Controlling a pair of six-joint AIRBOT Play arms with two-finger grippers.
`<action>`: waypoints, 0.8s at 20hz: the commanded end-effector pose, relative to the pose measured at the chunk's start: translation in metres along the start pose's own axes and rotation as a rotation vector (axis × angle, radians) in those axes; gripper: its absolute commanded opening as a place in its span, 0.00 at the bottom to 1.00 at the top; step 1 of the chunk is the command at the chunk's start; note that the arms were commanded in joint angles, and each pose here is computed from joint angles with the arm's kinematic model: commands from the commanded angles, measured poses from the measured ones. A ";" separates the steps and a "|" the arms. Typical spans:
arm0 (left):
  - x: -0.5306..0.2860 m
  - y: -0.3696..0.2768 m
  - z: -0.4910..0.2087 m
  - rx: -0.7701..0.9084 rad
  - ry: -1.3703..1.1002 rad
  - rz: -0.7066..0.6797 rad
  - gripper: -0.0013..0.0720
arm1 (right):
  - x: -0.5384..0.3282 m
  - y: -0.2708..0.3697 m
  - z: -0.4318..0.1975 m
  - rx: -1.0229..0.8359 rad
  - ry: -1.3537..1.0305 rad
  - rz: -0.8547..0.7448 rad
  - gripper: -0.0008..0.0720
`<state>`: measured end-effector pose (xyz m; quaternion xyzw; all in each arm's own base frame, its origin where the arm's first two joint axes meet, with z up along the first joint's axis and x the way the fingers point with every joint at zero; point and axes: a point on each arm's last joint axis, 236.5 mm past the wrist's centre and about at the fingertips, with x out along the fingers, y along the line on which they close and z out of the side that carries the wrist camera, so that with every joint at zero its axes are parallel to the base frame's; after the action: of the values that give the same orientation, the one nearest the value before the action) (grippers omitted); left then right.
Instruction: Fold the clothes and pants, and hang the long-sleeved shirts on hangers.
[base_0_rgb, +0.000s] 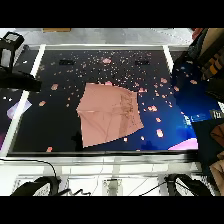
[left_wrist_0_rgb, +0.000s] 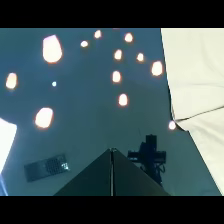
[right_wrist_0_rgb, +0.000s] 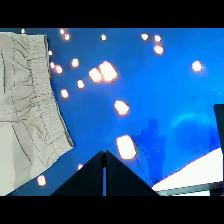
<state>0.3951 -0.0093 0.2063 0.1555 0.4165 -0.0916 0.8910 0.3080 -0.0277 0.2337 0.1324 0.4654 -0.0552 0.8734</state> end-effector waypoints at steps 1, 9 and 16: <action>0.000 0.001 0.000 0.000 0.000 0.001 0.02 | 0.000 0.000 0.000 -0.001 0.000 0.001 0.04; 0.000 0.001 0.000 0.000 0.000 0.001 0.02 | 0.000 0.001 0.002 -0.001 -0.007 0.002 0.04; 0.000 0.000 0.000 -0.001 0.000 0.000 0.02 | -0.003 0.005 0.039 -0.001 -0.165 0.022 0.05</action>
<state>0.3951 -0.0093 0.2063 0.1555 0.4165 -0.0916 0.8910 0.3281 -0.0317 0.2489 0.1326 0.4170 -0.0561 0.8974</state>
